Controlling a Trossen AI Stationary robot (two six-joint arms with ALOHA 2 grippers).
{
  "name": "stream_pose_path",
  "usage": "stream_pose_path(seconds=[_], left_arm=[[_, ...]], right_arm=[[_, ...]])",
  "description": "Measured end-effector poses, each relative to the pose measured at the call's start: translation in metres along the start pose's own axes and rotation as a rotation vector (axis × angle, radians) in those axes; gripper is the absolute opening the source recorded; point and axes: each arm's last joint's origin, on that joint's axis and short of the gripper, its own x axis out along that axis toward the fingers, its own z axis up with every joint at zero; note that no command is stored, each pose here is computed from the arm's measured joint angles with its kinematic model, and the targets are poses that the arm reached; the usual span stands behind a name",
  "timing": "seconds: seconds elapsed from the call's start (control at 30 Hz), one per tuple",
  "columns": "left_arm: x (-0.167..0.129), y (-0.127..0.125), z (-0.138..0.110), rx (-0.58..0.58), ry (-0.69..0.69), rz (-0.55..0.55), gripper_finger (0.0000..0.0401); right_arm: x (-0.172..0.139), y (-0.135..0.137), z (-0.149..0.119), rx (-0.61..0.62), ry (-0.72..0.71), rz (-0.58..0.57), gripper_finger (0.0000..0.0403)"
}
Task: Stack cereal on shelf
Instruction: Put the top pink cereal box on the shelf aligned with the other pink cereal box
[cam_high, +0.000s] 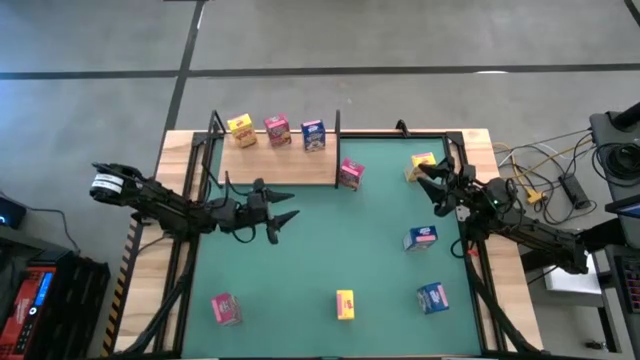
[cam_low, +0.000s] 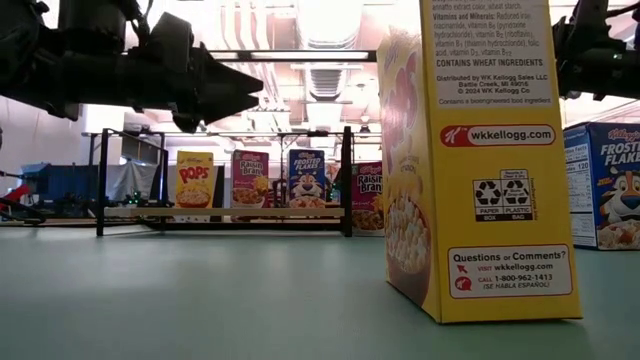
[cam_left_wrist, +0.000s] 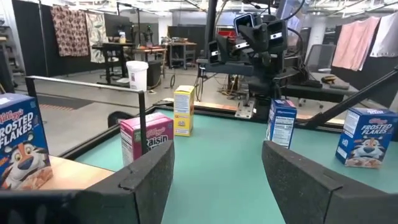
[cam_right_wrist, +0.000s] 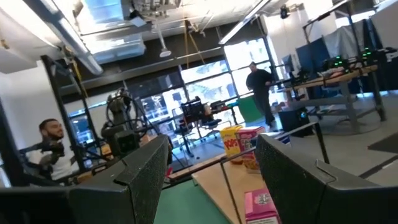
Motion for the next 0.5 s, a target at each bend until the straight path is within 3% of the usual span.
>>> stream_pose_path(seconds=[0.5], left_arm=[[-0.0001, 0.0003, -0.0051, 0.079, 0.050, 0.000, 0.0227]], right_arm=[[-0.0001, 0.0016, 0.0054, -0.008, -0.058, 0.011, 0.0235]])
